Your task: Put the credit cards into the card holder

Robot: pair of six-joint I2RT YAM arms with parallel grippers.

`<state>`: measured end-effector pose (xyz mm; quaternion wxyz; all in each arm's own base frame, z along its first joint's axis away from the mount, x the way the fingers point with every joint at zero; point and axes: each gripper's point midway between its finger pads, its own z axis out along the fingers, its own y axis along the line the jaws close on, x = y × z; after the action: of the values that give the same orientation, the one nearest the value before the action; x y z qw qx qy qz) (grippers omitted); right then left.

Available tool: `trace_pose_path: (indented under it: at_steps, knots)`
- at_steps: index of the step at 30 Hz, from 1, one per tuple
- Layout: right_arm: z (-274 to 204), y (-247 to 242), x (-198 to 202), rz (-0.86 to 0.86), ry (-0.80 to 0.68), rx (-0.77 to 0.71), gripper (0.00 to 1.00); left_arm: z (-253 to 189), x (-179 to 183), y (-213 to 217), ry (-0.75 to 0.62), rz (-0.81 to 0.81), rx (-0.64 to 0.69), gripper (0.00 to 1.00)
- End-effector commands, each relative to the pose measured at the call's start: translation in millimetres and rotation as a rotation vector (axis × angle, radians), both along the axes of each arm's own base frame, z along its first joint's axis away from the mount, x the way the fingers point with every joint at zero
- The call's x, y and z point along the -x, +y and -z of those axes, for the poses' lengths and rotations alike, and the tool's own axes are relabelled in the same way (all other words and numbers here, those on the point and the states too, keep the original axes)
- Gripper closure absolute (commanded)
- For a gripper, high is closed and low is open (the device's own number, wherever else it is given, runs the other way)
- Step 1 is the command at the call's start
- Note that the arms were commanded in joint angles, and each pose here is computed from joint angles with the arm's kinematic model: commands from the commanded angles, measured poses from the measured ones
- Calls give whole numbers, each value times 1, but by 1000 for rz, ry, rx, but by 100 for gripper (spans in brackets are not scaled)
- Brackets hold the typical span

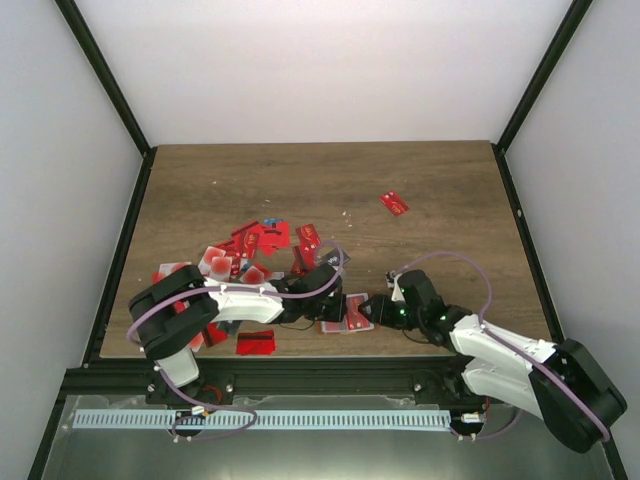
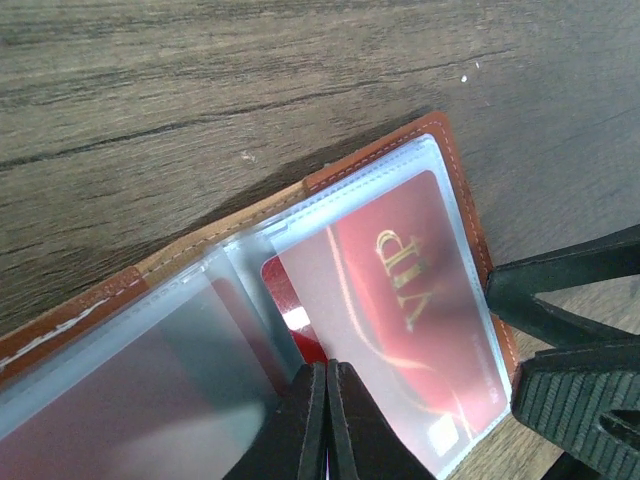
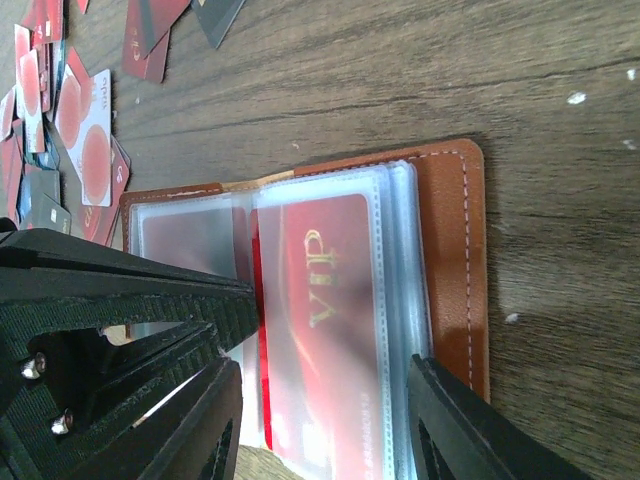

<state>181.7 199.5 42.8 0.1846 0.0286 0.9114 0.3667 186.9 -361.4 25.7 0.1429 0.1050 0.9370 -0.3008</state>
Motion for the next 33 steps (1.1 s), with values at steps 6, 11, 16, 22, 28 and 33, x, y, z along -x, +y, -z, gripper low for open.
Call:
trace_pose_path:
  at_steps: [6, 11, 16, 22, 28, 33]
  knots:
    - [0, 5, -1, -25, -5, -14, 52, 12, 3, -9, 12, 32, -11, 96]
    - [-2, 7, 0, -32, -5, -31, 53, 14, 3, -10, 12, 32, -10, 96]
    - [-8, 12, 1, -55, -9, -54, 53, 14, 2, -10, 8, 29, -10, 96]
    - [-15, 19, 5, -88, -10, -82, 54, 9, -2, -10, -9, 15, -7, 96]
    - [-24, 32, 8, -125, -17, -95, 54, 2, -4, -10, -22, 8, -3, 96]
    - [-26, 40, 10, -136, -11, -82, 54, -16, -10, -7, -65, -5, -5, 96]
